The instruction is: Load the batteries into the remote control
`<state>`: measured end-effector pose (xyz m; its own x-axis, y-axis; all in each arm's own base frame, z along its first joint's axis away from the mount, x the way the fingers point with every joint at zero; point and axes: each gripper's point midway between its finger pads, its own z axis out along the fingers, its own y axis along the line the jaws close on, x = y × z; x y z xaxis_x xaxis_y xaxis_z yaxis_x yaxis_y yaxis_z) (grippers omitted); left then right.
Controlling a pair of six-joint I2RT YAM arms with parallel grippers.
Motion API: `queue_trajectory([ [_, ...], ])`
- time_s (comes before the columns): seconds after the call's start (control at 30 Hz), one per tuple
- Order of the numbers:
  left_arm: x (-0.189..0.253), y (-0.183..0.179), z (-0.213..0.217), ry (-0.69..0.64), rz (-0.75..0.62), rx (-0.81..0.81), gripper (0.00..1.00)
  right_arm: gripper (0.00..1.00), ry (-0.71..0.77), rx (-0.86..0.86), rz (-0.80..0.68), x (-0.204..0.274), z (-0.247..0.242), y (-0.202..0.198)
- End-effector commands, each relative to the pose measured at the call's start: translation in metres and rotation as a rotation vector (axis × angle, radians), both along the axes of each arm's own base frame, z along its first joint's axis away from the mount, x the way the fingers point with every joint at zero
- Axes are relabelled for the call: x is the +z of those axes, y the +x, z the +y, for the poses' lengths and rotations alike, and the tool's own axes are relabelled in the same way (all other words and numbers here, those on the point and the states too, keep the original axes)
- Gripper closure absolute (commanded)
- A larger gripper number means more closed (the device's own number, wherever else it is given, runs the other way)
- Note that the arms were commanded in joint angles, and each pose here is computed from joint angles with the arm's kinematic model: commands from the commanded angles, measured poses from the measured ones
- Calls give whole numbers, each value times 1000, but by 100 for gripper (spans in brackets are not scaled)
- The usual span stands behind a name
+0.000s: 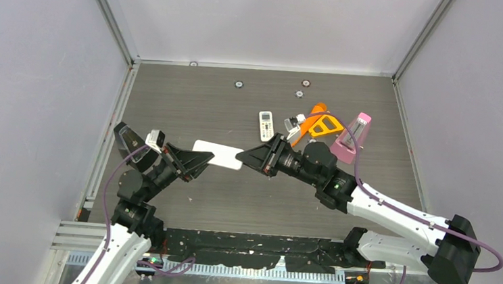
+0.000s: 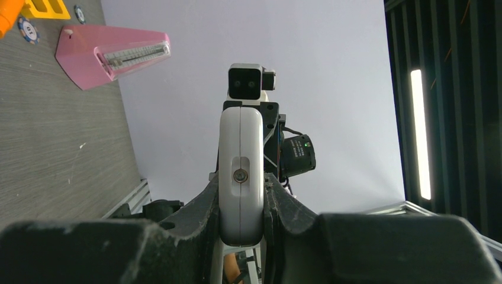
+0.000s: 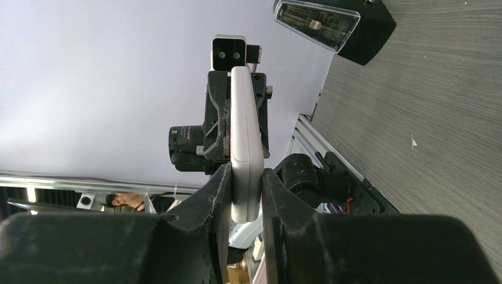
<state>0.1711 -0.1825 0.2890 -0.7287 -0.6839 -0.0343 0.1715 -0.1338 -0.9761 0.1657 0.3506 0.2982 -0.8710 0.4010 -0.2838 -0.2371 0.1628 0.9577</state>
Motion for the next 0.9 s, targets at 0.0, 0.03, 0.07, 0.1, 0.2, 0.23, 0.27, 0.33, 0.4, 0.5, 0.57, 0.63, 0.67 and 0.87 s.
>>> queue_trajectory([
  [0.0, 37, -12, 2, -46, -108, -17, 100, 90, 18, 18, -66, 7, 7, 2],
  [0.03, 38, -12, 1, -46, -118, -21, 100, 91, 16, 24, -65, 6, 9, 2],
  [0.07, 41, -14, 1, -49, -134, -28, 100, 91, 9, 26, -63, 5, 13, 3],
  [0.1, 44, -15, 0, -52, -148, -35, 100, 91, 5, 29, -61, 4, 15, 3],
  [0.2, 56, -24, -3, -33, -205, -74, 100, 91, 2, 31, -47, 0, 22, 5],
  [0.23, 60, -27, -4, -22, -226, -83, 100, 92, 4, 31, -46, 0, 24, 5],
  [0.27, 63, -29, -5, -13, -246, -90, 100, 92, 6, 31, -45, -1, 26, 7],
  [0.33, 69, -32, -6, 1, -274, -98, 100, 92, 9, 32, -47, 0, 32, 8],
  [0.4, 71, -35, -7, 15, -290, -111, 100, 92, 8, 36, -51, 1, 38, 8],
  [0.5, 73, -38, -10, 31, -307, -133, 100, 92, 5, 44, -55, 3, 46, 8],
  [0.57, 73, -40, -10, 39, -317, -139, 100, 91, -2, 49, -55, 2, 50, 9],
  [0.63, 72, -40, -11, 48, -319, -141, 100, 90, -12, 48, -53, -1, 51, 9],
  [0.67, 71, -39, -11, 53, -320, -135, 100, 89, -14, 46, -55, -1, 51, 9],
  [0.87, 60, -27, -7, 98, -304, -63, 100, 76, -29, -8, -91, 4, 31, 9],
])
